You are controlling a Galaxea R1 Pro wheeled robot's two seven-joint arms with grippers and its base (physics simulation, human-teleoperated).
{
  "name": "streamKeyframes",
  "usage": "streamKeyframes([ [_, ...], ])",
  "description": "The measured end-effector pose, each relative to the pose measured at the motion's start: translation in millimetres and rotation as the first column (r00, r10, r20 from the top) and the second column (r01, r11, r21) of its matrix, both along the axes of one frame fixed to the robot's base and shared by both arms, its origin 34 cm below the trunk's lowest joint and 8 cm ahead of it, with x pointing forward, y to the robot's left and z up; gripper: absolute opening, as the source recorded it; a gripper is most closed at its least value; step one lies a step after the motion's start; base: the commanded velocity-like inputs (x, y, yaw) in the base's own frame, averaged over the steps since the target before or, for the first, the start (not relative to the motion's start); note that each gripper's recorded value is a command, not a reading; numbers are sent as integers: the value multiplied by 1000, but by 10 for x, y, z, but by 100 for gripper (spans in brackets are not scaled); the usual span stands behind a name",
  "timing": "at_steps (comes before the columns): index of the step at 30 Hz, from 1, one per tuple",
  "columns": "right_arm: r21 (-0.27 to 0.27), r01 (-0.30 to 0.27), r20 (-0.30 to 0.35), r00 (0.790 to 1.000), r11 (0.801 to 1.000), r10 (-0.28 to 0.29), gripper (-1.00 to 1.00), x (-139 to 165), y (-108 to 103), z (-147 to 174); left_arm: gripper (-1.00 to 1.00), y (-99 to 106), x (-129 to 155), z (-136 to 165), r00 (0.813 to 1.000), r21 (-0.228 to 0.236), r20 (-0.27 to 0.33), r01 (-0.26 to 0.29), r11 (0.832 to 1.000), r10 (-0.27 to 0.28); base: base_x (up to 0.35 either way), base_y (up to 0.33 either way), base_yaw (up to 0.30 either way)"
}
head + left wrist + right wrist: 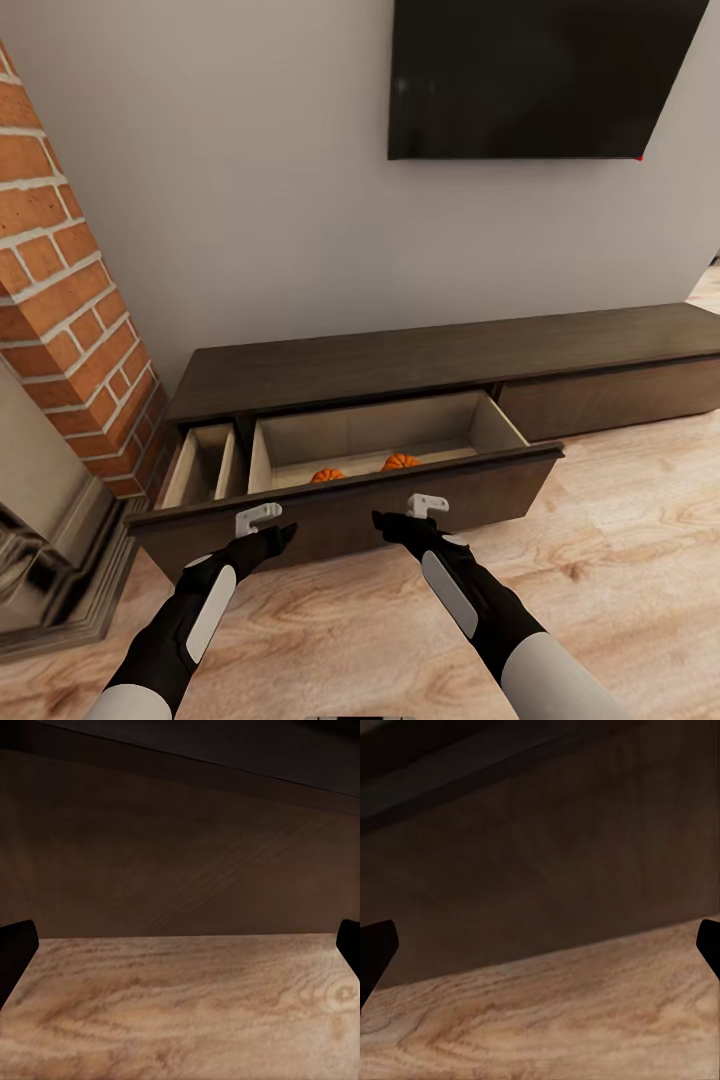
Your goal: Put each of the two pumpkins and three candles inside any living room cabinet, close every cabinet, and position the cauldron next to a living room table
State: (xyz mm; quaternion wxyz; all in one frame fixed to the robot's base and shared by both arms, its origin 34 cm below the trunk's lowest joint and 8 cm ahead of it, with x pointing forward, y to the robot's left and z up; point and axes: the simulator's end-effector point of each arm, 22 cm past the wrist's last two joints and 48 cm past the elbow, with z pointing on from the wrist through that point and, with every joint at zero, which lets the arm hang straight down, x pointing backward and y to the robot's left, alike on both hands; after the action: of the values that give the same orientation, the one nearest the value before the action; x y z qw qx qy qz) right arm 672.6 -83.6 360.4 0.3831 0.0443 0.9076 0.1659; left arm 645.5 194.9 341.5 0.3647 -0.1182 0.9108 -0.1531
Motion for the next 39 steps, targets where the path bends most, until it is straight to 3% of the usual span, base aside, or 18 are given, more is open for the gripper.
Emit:
streamKeyframes([
  [14,8,16,35,999,1000,-16,100,58,-14,85,100,5,10,33,1000,0,6,-1,1000,1,0,0,36],
  [21,8,16,37,999,1000,-16,100,62,-13,95,100,186,13,26,1000,16,6,-11,1000,11,93,0,6],
  [39,9,15,37,999,1000,-15,100,59,-3,95,100,208,15,26,1000,19,7,-13,1000,13,56,0,7],
])
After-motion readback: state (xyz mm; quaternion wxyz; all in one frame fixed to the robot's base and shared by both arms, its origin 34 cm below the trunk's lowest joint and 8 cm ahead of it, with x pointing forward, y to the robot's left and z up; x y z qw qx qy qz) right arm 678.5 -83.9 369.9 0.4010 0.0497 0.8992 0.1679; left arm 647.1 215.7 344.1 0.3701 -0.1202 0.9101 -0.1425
